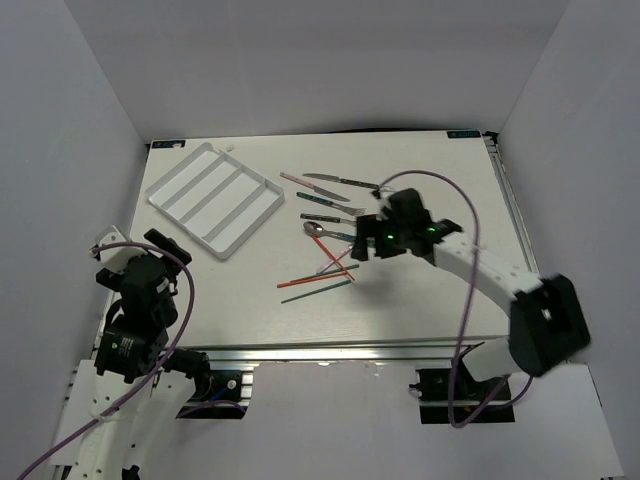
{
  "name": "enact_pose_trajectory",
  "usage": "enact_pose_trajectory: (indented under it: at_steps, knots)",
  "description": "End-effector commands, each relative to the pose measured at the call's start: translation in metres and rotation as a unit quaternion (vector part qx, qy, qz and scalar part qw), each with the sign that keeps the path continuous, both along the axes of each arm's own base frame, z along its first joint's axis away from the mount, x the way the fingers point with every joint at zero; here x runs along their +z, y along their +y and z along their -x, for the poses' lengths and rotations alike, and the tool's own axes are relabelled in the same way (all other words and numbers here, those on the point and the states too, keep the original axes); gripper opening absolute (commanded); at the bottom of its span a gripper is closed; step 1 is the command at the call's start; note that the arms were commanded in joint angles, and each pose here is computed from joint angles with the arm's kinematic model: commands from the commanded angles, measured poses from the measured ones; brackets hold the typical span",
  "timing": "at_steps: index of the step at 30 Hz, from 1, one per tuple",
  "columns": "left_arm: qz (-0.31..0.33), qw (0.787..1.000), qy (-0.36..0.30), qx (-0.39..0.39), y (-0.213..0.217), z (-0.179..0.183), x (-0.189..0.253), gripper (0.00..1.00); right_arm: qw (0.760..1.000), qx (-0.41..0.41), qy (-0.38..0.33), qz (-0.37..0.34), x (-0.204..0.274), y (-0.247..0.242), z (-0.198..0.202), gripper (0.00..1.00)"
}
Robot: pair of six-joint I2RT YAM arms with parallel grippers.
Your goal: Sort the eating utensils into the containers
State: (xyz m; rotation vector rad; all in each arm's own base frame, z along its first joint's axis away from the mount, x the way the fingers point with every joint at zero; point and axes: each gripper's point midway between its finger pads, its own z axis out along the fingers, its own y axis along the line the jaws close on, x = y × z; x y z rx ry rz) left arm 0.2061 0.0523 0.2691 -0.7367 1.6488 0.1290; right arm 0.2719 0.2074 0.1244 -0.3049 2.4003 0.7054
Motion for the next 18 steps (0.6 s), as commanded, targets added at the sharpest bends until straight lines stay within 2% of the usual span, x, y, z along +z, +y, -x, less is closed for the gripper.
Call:
enact_pose_trajectory:
  at_steps: [1,2,3,4,6,7,12,18]
  knots:
    - [0.001,1.0,-0.001,-0.004,-0.001,-0.003,0.0,0.98,0.989,0.074,-0.055,0.118,-0.006,0.037,-0.034,0.84]
    - [0.0,1.0,-0.001,-0.006,-0.002,-0.003,-0.001,0.98,0.985,0.093,-0.053,0.132,-0.01,0.052,-0.031,0.8]
    - [0.0,1.0,0.0,-0.008,-0.003,-0.003,-0.001,0.98,0.983,0.085,-0.069,0.146,0.001,0.062,-0.046,0.75]
    - [0.0,1.0,-0.001,-0.01,-0.003,-0.004,-0.001,0.98,0.976,0.076,-0.044,0.197,-0.025,0.057,-0.049,0.73]
    - [0.0,1.0,0.0,-0.011,-0.004,-0.004,-0.002,0.98,0.97,0.099,-0.051,0.216,-0.026,0.08,-0.051,0.64]
    - [0.001,1.0,0.0,-0.011,-0.004,-0.004,-0.002,0.98,0.965,0.106,-0.039,0.237,-0.043,0.084,-0.051,0.61]
    - [0.001,1.0,0.0,-0.013,-0.005,-0.004,-0.001,0.98,0.959,0.121,-0.051,0.25,-0.051,0.11,-0.064,0.44]
    - [0.002,1.0,-0.006,-0.01,-0.004,-0.002,0.0,0.98,0.953,0.148,-0.049,0.262,-0.069,0.123,-0.073,0.39]
